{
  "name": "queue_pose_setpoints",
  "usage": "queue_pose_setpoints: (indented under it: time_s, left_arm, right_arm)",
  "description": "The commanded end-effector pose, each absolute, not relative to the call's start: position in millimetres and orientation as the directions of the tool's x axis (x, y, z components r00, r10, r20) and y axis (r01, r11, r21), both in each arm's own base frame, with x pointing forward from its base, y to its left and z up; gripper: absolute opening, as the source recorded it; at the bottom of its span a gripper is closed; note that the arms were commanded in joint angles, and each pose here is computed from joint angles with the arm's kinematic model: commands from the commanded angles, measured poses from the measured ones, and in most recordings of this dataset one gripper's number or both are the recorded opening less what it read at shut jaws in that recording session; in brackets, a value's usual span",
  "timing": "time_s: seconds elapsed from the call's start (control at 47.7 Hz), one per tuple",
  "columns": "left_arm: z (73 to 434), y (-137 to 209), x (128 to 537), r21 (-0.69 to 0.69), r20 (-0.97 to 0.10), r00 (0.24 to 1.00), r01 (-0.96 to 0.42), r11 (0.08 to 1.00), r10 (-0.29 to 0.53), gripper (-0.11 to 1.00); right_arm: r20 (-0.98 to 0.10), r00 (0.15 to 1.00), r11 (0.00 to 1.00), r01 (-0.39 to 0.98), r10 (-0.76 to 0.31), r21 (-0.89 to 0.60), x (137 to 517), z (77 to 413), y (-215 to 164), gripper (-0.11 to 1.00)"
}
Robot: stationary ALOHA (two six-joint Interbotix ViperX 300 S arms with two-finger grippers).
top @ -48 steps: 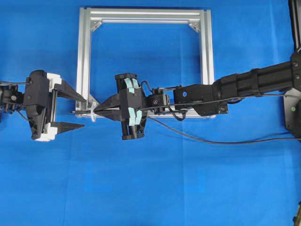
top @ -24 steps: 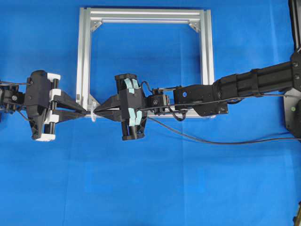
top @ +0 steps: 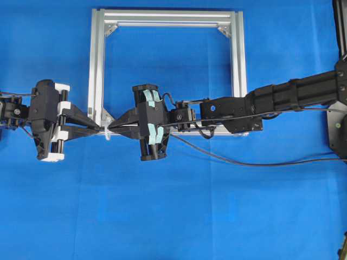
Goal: Insert the wire through the string loop located on the left side.
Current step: 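Close the left gripper on the plug beyond the loop, then open the right gripper and pull the cable leftward with the left gripper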
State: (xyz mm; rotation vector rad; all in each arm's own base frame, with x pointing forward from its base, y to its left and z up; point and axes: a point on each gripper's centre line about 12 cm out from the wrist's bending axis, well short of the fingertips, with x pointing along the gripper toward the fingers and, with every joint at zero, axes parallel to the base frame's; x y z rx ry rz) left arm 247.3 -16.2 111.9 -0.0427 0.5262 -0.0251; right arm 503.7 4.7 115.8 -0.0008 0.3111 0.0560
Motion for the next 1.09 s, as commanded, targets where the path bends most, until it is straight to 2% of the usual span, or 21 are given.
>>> queue_pose_setpoints:
  time_s: [0.0,0.063,0.126,0.357,0.441,0.524,0.755,1.07]
  left_arm:
    - [116.6,-15.3,250.7,-0.051,-0.483,0.875,0.008,0.999,-0.031,0.08]
    - [116.4,-15.2,250.6,-0.05,-0.484,0.874,0.007,0.999,-0.031,0.08]
    - [117.0,-15.2,251.2,-0.051,-0.482,0.876,0.007,0.999,-0.031,0.08]
    - [117.6,-15.1,250.2,-0.051,-0.48,0.877,0.007,0.999,-0.031,0.08]
    - [119.0,-15.1,248.2,-0.053,-0.482,0.876,0.007,0.999,-0.032,0.08]
    - [121.9,-15.1,245.5,-0.054,-0.488,0.872,0.008,0.998,-0.033,0.08]
    - [138.7,-16.6,234.4,-0.065,-0.508,0.86,0.017,0.998,-0.047,0.08]
    - [176.1,-23.5,218.9,-0.078,-0.424,0.901,0.062,0.995,-0.089,0.08]
  right_arm:
    - [-0.263,0.963,0.998,-0.057,0.058,0.01,508.1,133.5,6.2,0.0]
    - [-0.263,0.963,0.998,-0.056,0.058,0.013,508.1,133.5,6.2,0.04]
    - [-0.263,0.963,0.998,-0.056,0.058,0.013,508.1,133.5,6.2,0.14]
    - [-0.266,0.962,0.998,-0.055,0.057,0.016,506.2,133.3,6.7,0.8]
    - [-0.269,0.962,0.998,-0.051,0.055,0.02,504.4,133.1,6.5,0.95]
    - [-0.27,0.961,0.999,-0.049,0.053,0.022,501.8,133.1,6.3,0.92]
    - [-0.275,0.96,0.999,-0.049,0.054,0.022,496.5,133.9,6.3,0.94]
    - [-0.275,0.96,0.999,-0.049,0.054,0.022,495.7,134.5,6.3,0.94]
